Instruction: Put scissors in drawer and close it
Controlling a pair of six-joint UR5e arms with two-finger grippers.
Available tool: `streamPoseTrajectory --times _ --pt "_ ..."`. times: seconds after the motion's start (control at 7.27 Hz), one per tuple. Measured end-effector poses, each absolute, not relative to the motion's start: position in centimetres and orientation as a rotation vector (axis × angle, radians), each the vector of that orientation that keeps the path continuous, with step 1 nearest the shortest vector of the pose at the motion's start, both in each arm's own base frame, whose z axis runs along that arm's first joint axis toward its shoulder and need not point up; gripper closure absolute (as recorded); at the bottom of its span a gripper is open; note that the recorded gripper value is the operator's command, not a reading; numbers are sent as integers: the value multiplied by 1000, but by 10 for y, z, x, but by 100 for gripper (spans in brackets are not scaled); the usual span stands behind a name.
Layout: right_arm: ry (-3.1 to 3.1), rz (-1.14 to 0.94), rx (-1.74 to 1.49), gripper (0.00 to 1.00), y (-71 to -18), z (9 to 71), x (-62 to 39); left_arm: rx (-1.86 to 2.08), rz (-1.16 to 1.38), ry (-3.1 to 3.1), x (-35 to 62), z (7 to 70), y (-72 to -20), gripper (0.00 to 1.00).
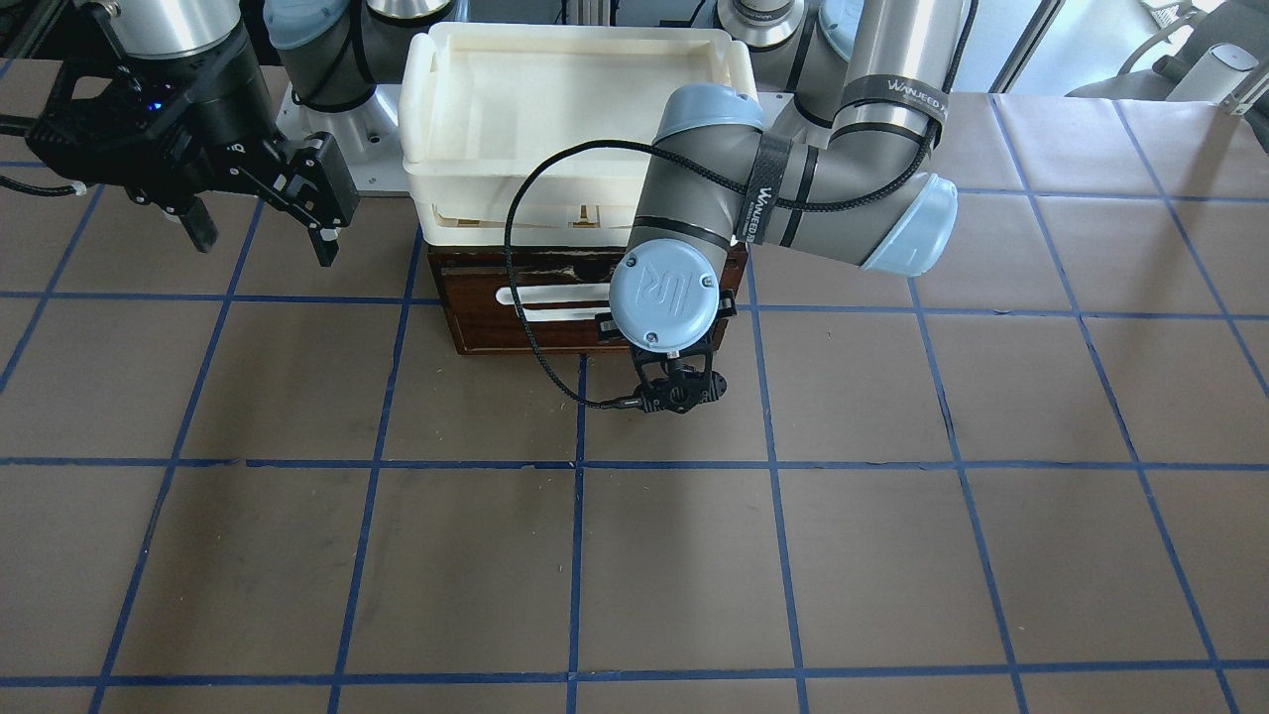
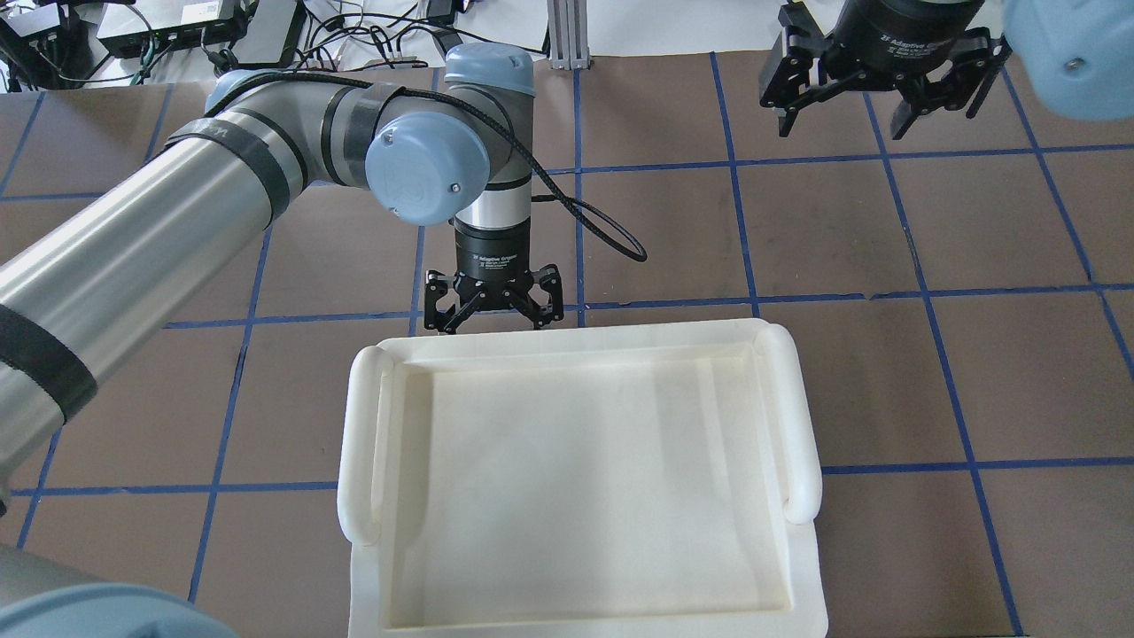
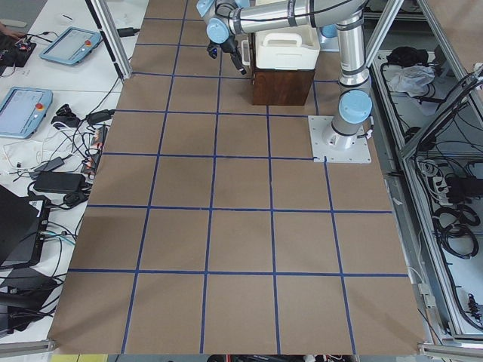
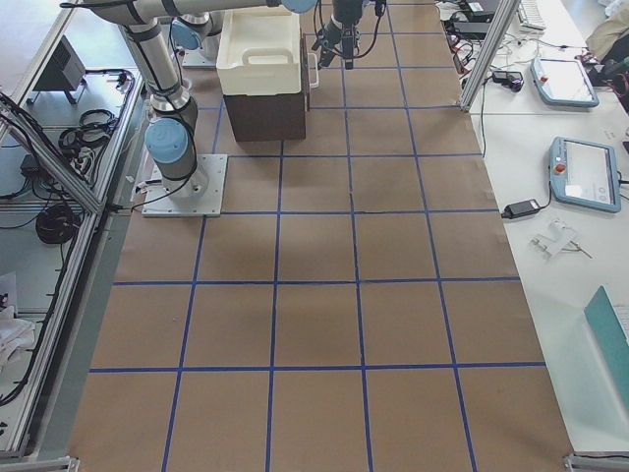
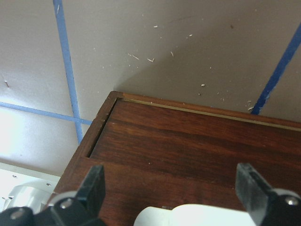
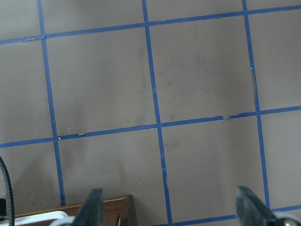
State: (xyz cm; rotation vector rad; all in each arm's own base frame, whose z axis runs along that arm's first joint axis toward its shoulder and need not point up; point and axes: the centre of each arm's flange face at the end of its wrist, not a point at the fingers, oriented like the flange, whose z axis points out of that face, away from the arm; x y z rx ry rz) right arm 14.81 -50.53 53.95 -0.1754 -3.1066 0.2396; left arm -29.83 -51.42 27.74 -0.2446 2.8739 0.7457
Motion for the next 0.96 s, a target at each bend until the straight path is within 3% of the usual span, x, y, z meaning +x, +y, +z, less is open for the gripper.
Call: streamPoseTrajectory --times 0.96 --pt "-3157 213 -190 0 -504 536 153 -238 769 2858 -299 277 -511 0"
